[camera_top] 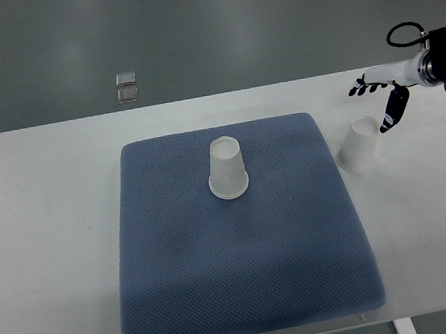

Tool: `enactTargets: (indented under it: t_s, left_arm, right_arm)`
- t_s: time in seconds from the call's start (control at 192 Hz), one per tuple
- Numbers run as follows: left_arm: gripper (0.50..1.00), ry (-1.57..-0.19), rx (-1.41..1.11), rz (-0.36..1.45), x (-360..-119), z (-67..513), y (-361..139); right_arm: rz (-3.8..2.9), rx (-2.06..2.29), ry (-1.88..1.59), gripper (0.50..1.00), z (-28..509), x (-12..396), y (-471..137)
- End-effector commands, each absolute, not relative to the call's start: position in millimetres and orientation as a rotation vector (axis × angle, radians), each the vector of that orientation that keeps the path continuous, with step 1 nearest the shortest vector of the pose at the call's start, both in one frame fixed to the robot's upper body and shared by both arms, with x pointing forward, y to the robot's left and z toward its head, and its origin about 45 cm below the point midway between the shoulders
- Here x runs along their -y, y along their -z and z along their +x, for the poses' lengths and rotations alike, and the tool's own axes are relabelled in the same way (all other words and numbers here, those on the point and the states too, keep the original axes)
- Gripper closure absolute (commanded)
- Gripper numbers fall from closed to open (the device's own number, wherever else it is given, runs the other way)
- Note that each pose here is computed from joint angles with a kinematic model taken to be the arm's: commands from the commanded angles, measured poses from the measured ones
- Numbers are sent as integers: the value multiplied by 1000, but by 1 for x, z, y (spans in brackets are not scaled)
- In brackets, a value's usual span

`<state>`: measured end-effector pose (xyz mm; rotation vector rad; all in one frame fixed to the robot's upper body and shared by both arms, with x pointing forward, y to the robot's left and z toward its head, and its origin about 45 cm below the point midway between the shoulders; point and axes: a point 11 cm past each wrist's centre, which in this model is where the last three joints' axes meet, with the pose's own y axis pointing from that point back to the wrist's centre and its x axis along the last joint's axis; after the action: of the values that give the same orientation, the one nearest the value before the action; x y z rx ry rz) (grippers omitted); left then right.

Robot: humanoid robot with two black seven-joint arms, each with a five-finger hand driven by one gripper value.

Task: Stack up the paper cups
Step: 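Lower the right hand and close its fingers around the white cup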

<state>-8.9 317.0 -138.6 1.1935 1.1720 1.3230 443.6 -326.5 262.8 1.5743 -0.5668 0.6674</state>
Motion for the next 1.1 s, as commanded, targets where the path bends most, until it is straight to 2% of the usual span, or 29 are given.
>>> enactTargets:
  t_s: [0.0, 0.582, 1.097]
  left_arm:
    - [500, -1323, -1172, 1193, -317, -9, 139]
    - [500, -1323, -1171, 1195, -317, -9, 139]
    - [500, -1322, -1173, 1195, -317, -10, 139]
  right_arm:
    - [1572, 563, -662, 587, 443, 326, -254]
    - [1537, 564, -667, 589, 448, 329, -226]
    - [1560, 560, -668, 597, 450, 315, -212]
